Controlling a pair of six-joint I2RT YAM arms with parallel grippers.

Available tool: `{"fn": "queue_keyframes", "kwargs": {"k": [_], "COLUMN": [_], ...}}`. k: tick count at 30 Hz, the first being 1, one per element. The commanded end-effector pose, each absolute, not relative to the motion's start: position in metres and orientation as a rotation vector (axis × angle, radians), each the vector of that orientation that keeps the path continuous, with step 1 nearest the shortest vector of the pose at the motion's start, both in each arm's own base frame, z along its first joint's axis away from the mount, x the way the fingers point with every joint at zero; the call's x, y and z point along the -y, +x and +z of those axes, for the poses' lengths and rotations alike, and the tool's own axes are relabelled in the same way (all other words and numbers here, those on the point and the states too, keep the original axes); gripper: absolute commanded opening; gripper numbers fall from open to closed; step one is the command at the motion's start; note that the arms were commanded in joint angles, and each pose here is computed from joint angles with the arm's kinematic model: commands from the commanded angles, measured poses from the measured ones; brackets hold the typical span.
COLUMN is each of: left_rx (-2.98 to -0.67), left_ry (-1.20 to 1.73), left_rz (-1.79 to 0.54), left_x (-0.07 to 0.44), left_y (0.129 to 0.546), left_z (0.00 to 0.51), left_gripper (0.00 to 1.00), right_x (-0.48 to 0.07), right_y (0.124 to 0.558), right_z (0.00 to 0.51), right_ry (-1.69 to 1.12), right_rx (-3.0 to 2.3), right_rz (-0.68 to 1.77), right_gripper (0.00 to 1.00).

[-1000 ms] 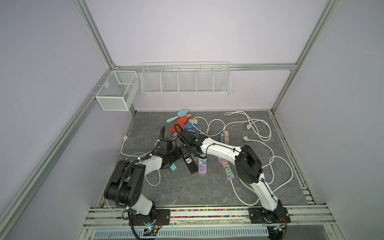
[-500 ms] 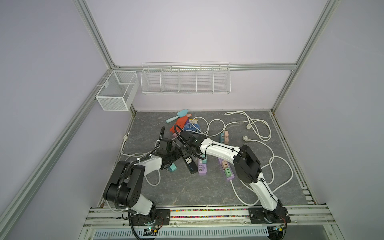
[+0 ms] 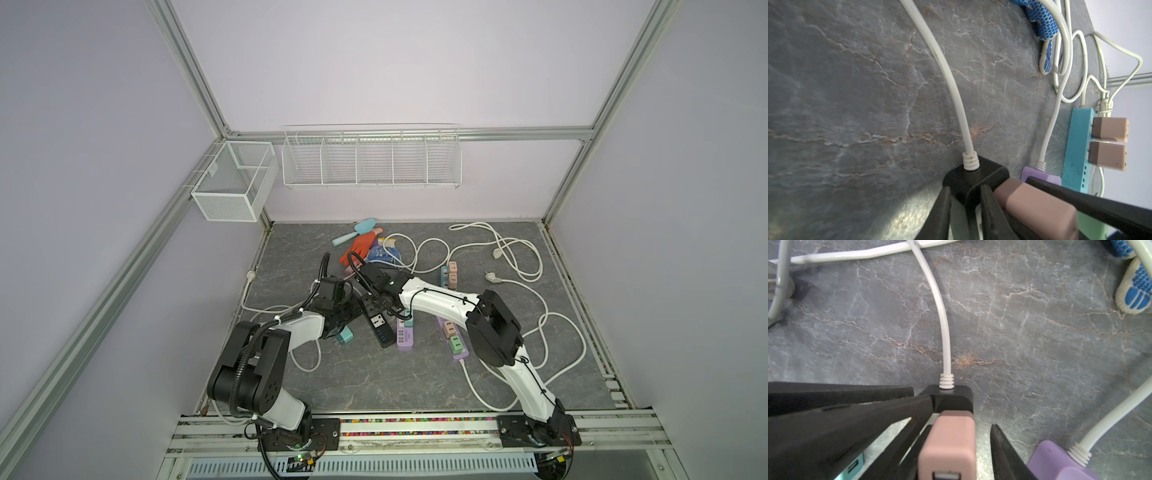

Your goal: Pull the plug off the socket

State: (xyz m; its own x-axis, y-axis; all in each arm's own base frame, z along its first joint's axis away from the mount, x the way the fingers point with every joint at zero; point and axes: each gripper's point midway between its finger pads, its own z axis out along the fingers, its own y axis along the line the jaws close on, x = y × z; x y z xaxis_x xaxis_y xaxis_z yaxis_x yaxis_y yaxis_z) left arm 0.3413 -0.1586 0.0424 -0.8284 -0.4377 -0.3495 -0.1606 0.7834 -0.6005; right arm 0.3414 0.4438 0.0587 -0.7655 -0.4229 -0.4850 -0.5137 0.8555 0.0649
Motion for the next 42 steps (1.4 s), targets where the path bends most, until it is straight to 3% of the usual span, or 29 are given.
{"fn": "queue_keyframes", "kwargs": {"k": [1,11,42], "left_rx": [-2.618,-2.606,-2.639], "left_ry": [-0.506,-0.508,-0.484], "left_rz": [-0.700,-0.675,-0.598], "left_x": [0.148,0.145,0.147], "left_y": [0.315,0.314,0.314], "left_z": [0.010,0.012,0.000], "left_gripper": [0.26,0.24,0.21], "right_x": [-0.443,-0.443,-0.452], "right_y": [0.338,0.341,0.333], "right_z": [0.058,0.067,0.084], "right_ry": [-0.707,-0.708,-0.718], "right_rx": [-2.563,-2.537,-2.475], "right_rz": [0.257,0.253,0.301], "right_gripper": [0.44,0.36,0.27]}}
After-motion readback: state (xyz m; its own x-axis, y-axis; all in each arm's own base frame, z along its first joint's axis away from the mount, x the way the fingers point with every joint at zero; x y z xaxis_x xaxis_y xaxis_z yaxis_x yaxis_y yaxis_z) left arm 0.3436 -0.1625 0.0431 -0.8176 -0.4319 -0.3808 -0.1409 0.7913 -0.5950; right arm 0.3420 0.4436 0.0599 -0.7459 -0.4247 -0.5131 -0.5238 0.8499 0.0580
